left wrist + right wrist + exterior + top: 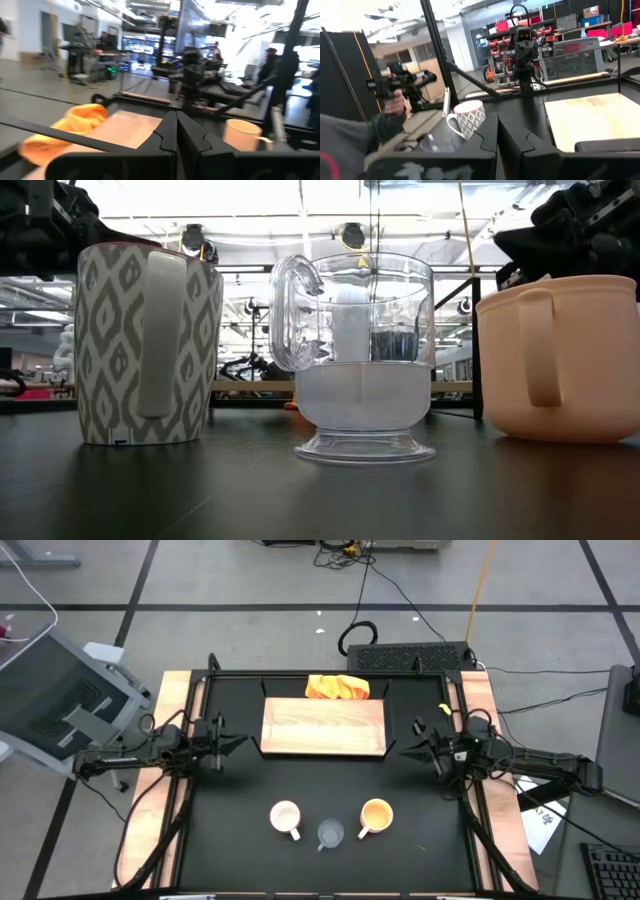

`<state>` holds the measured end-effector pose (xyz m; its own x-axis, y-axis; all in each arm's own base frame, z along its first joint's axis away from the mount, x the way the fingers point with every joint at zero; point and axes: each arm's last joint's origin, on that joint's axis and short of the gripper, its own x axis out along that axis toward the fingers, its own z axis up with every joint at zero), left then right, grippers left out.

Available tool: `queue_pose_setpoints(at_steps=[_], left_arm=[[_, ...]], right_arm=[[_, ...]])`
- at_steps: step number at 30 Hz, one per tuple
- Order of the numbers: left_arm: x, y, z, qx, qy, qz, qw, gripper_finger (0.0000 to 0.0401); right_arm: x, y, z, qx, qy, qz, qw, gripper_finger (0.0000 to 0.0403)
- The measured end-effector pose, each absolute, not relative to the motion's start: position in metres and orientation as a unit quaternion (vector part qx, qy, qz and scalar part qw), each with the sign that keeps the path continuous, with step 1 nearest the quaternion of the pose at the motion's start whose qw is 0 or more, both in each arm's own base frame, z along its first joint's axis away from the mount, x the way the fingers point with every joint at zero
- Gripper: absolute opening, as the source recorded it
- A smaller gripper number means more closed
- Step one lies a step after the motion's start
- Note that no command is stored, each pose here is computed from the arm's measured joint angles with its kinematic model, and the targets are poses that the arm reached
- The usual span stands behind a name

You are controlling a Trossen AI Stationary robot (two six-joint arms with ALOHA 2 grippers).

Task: Stack small to large cups/mugs on shelf
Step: Put the grey cup on the shelf

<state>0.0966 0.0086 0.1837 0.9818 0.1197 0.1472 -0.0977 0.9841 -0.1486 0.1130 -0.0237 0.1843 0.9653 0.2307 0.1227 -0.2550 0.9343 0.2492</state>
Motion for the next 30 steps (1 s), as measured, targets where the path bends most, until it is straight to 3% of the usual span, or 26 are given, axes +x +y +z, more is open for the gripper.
queue_pose_setpoints(at_steps=[8,15,30], left_arm=[[0.097,0.005,0.185,-0.083,-0.081,-0.007,0.993,0.0003],[0.092,0.0,0.202,-0.054,-0.104,-0.087,0.989,0.0003],[0.086,0.001,0.235,-0.048,-0.044,-0.067,0.996,0.0003]], right_arm=[[0.11,-0.022,0.201,0.058,-0.126,0.134,0.981,0.0],[0.117,-0.025,0.219,0.021,-0.076,0.127,0.989,0.0],[0.159,-0.019,0.279,0.0,0.002,0.139,0.99,0.0]])
